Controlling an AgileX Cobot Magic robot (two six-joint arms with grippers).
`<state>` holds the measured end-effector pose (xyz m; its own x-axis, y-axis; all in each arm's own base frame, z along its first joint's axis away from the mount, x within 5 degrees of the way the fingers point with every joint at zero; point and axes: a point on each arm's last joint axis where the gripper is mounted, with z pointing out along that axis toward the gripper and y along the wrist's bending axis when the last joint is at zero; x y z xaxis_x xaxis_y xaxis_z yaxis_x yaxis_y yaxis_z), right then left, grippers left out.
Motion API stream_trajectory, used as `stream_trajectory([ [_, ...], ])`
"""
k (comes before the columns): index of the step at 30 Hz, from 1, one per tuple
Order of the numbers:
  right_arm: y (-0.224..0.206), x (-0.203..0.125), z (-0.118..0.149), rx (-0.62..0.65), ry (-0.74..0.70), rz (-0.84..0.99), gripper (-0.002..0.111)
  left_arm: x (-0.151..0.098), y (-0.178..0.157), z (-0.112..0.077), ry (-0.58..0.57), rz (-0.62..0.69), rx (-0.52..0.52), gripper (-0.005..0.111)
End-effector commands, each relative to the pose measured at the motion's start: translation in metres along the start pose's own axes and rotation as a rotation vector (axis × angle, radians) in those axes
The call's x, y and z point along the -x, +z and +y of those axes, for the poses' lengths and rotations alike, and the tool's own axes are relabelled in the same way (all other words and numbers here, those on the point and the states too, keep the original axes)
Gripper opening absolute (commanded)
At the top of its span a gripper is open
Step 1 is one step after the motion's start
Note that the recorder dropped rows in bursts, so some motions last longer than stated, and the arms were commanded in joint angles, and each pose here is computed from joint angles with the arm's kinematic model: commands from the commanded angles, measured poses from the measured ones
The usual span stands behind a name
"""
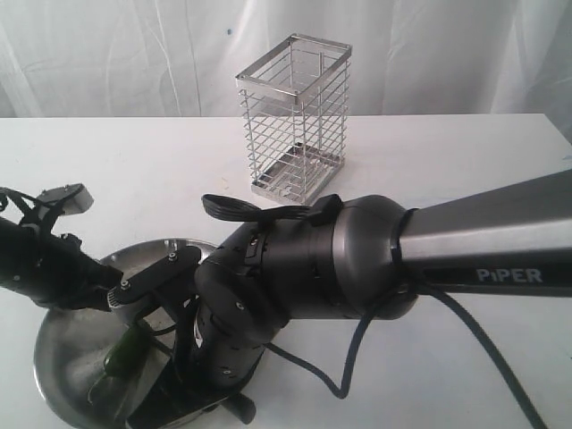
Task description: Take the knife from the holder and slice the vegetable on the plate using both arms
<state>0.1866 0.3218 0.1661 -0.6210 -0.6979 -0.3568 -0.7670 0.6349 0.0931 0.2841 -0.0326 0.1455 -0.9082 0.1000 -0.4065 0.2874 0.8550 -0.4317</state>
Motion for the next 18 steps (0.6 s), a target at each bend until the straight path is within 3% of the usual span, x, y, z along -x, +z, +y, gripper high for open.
stream_trajectory([
  [1,-0.001,0.0,0.0,-0.001,-0.01,-0.002,0.0,-0.009,0.014,0.009,-0.047,0.042,0.008,0.0],
  [5,-0.001,-0.003,-0.001,-0.005,-0.002,0.031,0.0,-0.007,0.018,0.01,-0.085,0.034,-0.009,0.0],
  [11,0.004,-0.003,-0.001,-0.006,-0.001,0.035,0.0,0.009,0.01,-0.004,-0.05,0.038,-0.147,0.0],
  [18,0.019,-0.008,-0.003,-0.016,0.0,0.079,0.0,0.015,-0.005,-0.012,-0.01,-0.011,-0.136,0.0],
])
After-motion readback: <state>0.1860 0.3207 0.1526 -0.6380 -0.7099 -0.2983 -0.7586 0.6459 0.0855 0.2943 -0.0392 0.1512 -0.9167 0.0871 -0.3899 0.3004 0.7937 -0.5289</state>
